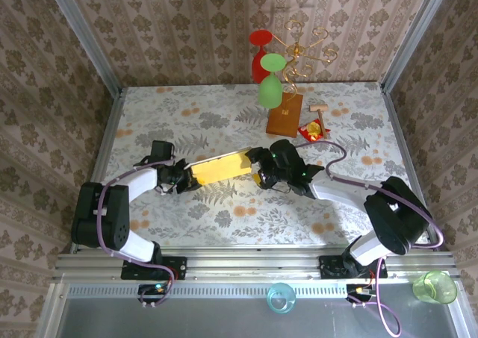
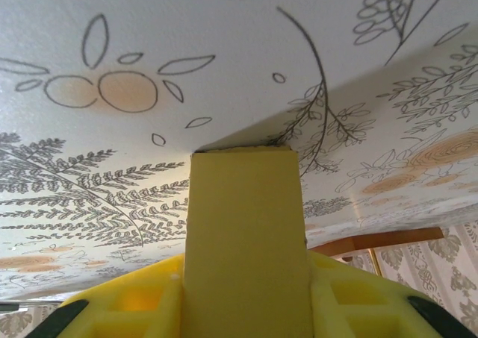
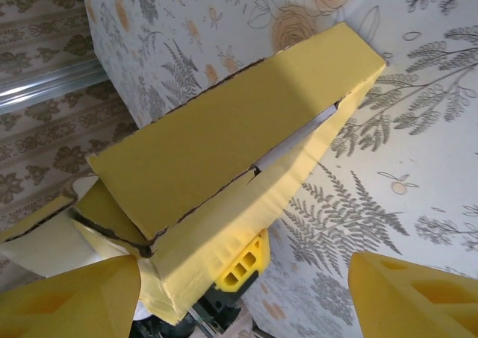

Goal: Fold the paper box

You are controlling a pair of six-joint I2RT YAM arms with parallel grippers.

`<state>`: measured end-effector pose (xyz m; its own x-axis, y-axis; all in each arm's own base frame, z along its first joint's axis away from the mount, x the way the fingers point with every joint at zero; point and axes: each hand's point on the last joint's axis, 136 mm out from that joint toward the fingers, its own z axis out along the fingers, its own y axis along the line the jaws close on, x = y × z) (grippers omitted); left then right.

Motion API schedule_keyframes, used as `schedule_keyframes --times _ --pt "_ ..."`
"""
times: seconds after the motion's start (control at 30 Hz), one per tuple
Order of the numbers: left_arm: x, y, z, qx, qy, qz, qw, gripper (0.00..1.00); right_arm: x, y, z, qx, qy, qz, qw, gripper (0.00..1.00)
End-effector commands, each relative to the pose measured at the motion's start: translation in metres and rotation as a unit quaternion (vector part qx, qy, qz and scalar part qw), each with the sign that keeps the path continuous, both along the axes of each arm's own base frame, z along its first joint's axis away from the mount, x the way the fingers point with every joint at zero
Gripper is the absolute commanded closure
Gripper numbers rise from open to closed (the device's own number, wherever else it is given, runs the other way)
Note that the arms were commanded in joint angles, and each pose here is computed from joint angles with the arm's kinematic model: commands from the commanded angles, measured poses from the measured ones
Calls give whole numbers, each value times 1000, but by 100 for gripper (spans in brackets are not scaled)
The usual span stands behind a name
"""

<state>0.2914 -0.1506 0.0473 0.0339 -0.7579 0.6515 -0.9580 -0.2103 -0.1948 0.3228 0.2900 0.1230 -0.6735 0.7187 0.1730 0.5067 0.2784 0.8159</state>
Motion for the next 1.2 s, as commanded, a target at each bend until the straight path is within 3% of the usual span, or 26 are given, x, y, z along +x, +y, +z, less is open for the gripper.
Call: schedule_keyframes --times 0.0,0.17,0.4,0.73,1.17 --pt "-1 12 -15 33 21 16 999 73 13 11 3 7 -6 -16 1000 26" --pt "1 13 -14 34 18 16 999 73 12 8 -11 -17 14 -17 1000 30" --pt "3 13 -16 29 17 23 999 73 -14 -13 -42 -114 90 -5 989 38" --pt "6 14 -19 22 18 33 999 71 -2 -5 -49 -143 78 2 987 38" --pt "12 19 -28 19 29 80 996 75 -2 44 24 -96 -80 67 990 34"
